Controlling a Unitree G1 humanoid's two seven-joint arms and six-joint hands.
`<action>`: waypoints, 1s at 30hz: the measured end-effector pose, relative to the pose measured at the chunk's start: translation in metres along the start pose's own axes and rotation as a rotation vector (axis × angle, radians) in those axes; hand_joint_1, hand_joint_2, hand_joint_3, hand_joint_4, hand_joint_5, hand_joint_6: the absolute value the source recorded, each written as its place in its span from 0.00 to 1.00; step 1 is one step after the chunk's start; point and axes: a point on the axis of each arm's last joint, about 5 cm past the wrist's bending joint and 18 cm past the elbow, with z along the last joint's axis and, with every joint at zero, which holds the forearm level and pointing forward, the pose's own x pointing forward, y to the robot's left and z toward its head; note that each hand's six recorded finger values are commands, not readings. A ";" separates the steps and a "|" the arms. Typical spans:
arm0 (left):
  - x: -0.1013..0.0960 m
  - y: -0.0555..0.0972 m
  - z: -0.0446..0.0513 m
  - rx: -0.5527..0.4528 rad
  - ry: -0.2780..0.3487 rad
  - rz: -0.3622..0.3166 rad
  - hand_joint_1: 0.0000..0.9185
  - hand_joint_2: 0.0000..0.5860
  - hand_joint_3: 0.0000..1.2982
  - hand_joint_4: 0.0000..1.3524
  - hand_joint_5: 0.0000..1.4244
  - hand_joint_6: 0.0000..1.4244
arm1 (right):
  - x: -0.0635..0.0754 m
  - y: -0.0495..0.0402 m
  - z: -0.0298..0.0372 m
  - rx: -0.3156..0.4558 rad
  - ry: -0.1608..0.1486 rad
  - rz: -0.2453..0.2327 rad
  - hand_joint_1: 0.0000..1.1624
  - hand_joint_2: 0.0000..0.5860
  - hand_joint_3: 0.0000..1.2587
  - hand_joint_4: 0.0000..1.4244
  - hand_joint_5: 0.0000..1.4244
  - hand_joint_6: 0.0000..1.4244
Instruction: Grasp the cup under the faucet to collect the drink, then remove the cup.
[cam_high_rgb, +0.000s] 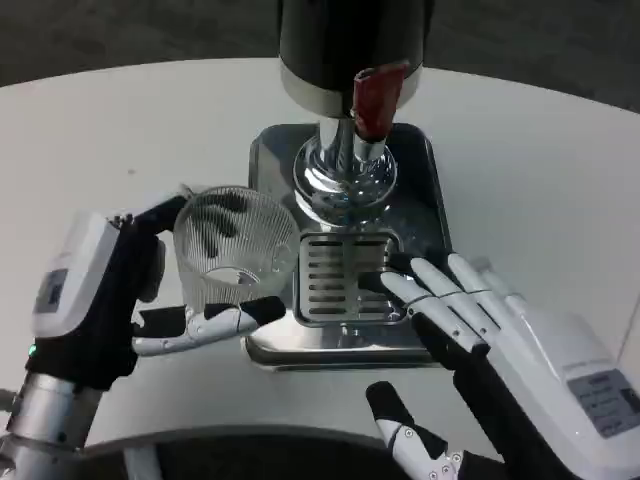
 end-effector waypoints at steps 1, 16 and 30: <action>0.003 -0.001 -0.0016 0.001 0.002 0.000 0.58 0.19 0.72 0.78 0.87 0.95 | 0.000 -0.0003 -0.0002 -0.001 0.002 -0.001 0.28 0.86 0.13 0.05 0.02 0.02; 0.040 -0.041 -0.0137 0.020 0.024 -0.044 0.59 0.18 0.72 0.79 0.87 0.96 | -0.004 -0.0023 -0.0029 -0.002 0.030 -0.007 0.28 0.85 0.13 0.06 0.03 0.03; 0.066 -0.077 0.0006 0.007 -0.010 -0.102 0.60 0.18 0.73 0.79 0.87 0.97 | -0.004 -0.0039 -0.0037 -0.006 0.029 -0.020 0.28 0.85 0.14 0.07 0.04 0.03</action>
